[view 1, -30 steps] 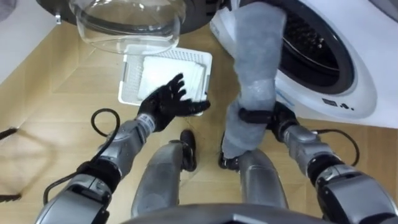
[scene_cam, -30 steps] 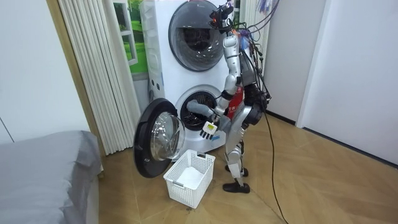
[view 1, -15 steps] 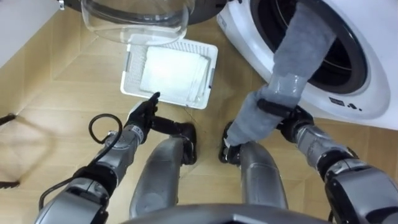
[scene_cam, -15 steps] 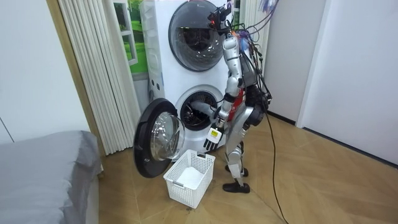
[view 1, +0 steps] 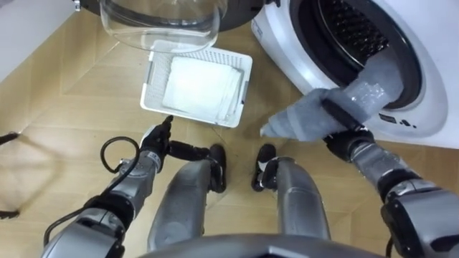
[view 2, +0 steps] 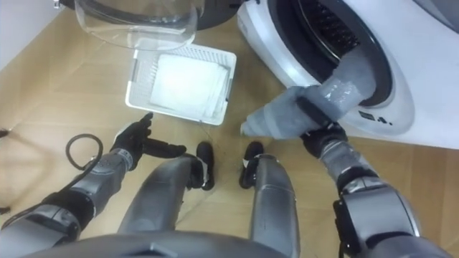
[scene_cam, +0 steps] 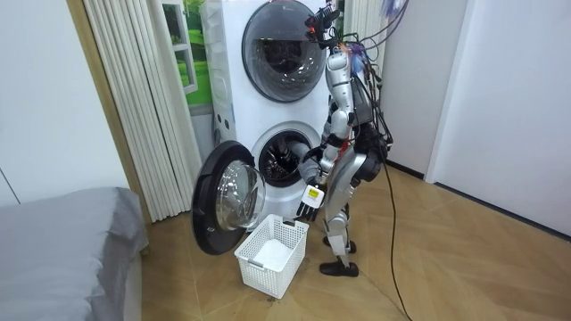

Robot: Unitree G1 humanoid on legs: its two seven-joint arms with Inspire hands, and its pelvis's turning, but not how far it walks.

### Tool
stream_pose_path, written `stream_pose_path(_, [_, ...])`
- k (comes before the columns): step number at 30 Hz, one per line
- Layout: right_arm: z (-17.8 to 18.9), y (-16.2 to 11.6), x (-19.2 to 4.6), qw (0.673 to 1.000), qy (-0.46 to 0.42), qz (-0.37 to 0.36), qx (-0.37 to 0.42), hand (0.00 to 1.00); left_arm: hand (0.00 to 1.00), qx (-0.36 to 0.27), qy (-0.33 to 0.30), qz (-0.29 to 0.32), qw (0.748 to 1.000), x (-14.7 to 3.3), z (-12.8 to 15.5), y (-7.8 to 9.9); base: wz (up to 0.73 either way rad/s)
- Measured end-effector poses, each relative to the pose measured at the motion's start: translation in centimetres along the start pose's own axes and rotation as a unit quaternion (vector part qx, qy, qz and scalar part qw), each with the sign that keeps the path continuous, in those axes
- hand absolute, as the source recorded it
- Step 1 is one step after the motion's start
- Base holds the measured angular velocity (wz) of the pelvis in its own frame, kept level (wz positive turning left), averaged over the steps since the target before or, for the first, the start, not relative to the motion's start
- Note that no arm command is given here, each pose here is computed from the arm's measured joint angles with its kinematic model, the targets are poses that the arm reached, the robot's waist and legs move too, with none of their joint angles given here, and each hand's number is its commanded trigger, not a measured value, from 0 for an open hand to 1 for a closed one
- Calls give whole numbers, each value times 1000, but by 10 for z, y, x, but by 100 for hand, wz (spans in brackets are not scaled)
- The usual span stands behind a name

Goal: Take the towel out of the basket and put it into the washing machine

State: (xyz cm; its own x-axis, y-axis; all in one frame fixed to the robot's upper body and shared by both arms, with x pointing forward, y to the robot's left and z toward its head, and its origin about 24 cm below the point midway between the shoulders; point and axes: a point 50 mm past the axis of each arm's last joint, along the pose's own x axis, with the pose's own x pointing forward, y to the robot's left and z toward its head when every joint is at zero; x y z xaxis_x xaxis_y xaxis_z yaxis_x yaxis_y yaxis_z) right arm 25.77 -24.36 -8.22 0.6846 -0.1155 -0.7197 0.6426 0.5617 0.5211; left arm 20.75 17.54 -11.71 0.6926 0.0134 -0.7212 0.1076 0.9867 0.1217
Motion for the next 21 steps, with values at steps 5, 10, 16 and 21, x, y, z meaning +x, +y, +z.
stream_pose_path(5, [37, 38, -1, 992, -50, 60, 100, 100, 0, -3, -5, 14, 1000, 0, 2, 3, 4])
stream_pose_path(10, [56, 56, -4, 976, -58, 87, 193, 100, 0, -11, -15, 19, 1000, -1, 5, 4, 5])
stream_pose_path(16, [68, 68, -6, 967, -59, 77, 235, 0, 0, -23, -30, 39, 999, -1, 11, 10, 10])
stream_pose_path(21, [74, 76, -6, 958, -44, 50, 279, 0, 0, -9, -31, 45, 998, -4, 7, 8, 8])
